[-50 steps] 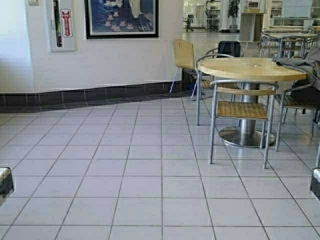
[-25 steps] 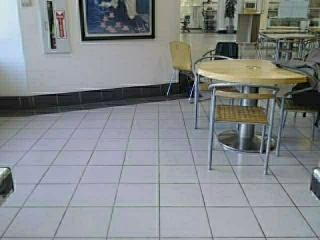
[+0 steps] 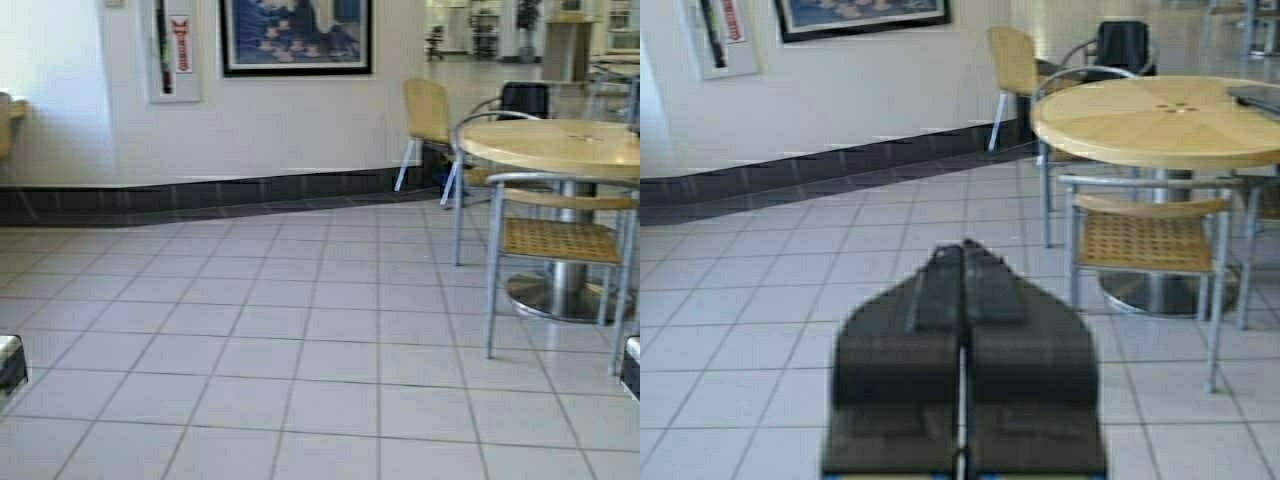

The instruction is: Push the chairs under the table

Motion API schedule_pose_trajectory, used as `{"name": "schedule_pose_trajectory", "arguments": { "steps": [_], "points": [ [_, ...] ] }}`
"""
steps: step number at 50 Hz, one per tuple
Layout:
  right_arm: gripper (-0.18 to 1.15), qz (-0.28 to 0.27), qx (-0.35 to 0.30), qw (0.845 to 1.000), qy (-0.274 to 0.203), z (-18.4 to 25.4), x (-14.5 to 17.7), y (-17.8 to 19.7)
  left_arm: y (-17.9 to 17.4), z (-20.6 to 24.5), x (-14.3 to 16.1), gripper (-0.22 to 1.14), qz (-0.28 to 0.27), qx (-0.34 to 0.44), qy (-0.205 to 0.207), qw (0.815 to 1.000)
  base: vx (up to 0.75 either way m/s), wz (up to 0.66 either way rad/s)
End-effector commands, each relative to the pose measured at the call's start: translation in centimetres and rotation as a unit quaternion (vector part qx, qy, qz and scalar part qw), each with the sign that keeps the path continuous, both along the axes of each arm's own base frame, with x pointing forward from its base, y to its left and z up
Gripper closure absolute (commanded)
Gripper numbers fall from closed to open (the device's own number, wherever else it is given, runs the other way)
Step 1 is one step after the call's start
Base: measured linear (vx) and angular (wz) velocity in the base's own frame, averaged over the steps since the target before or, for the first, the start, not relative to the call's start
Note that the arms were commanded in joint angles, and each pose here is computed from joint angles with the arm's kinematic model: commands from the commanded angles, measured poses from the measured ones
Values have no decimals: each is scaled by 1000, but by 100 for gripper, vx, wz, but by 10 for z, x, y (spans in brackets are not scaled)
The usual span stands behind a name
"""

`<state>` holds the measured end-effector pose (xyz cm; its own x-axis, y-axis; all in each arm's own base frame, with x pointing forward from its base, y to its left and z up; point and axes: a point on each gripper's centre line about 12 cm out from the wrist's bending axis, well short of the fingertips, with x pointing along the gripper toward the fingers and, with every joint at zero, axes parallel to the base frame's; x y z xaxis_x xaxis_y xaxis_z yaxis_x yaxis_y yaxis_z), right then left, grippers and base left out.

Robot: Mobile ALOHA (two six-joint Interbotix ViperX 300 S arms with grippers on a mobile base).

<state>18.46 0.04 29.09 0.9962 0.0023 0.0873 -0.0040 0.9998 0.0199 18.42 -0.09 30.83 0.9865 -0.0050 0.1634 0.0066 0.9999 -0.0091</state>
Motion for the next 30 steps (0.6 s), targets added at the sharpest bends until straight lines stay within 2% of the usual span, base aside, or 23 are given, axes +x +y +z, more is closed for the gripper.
{"name": "schedule_pose_trajectory", "arguments": {
  "steps": [1, 30],
  "points": [
    [93, 1, 0, 1000, -2, 2, 1, 0, 0, -1, 5, 88, -1, 0, 6, 1000, 31, 45],
    [93, 0, 5, 1000, 5, -1, 3, 0, 0, 1, 6, 88, -1, -3, 5, 1000, 31, 45]
  ]
}}
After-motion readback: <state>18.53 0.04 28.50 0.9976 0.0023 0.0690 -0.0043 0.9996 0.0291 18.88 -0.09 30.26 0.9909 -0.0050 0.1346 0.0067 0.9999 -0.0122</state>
